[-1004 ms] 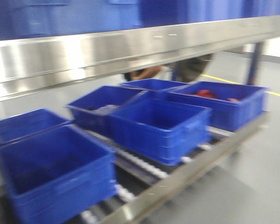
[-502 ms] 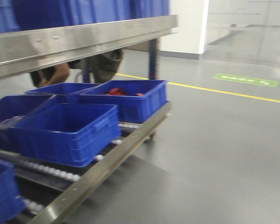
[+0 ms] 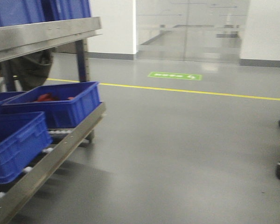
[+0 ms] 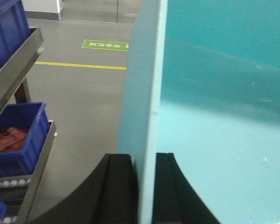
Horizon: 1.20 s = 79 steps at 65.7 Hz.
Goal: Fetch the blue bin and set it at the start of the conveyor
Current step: 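Hold the teal bin in both grippers while driving away from the rack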
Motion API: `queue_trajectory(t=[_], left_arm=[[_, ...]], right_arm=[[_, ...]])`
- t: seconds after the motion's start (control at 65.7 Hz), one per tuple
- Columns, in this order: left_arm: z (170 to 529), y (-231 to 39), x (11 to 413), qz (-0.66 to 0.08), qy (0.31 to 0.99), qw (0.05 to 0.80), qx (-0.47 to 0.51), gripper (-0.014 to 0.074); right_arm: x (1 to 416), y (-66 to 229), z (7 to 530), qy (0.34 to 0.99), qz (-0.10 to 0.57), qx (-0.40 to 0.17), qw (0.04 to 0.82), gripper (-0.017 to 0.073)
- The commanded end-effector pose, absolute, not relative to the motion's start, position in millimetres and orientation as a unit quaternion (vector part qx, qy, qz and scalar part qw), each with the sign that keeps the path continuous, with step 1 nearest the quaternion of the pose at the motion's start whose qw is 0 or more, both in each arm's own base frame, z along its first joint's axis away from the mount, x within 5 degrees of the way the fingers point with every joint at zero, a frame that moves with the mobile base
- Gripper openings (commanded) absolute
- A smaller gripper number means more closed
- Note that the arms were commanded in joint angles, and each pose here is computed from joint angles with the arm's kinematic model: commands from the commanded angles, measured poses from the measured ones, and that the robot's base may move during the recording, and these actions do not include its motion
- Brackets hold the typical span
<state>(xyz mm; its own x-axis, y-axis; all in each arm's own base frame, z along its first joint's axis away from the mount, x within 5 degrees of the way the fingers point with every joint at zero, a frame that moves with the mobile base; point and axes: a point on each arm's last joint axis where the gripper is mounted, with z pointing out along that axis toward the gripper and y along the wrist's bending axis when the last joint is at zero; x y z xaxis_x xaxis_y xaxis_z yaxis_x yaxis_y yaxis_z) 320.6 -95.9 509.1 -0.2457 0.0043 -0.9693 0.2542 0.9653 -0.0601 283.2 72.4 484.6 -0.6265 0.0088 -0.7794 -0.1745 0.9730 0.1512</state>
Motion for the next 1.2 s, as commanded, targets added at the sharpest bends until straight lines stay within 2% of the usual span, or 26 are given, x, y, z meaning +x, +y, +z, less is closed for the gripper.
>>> queue_trajectory(t=[0.0, 1.187], left_arm=[[527.1, -95.3, 312.4, -0.129, 0.747, 0.648, 0.071, -0.0111], [527.1, -95.3, 312.4, -0.129, 0.747, 0.648, 0.071, -0.0111]], right_arm=[[280.5, 66.9, 489.5, 0.891, 0.080, -0.060, 0.444, -0.0151], [280.5, 66.9, 489.5, 0.891, 0.080, -0.060, 0.444, -0.0151]])
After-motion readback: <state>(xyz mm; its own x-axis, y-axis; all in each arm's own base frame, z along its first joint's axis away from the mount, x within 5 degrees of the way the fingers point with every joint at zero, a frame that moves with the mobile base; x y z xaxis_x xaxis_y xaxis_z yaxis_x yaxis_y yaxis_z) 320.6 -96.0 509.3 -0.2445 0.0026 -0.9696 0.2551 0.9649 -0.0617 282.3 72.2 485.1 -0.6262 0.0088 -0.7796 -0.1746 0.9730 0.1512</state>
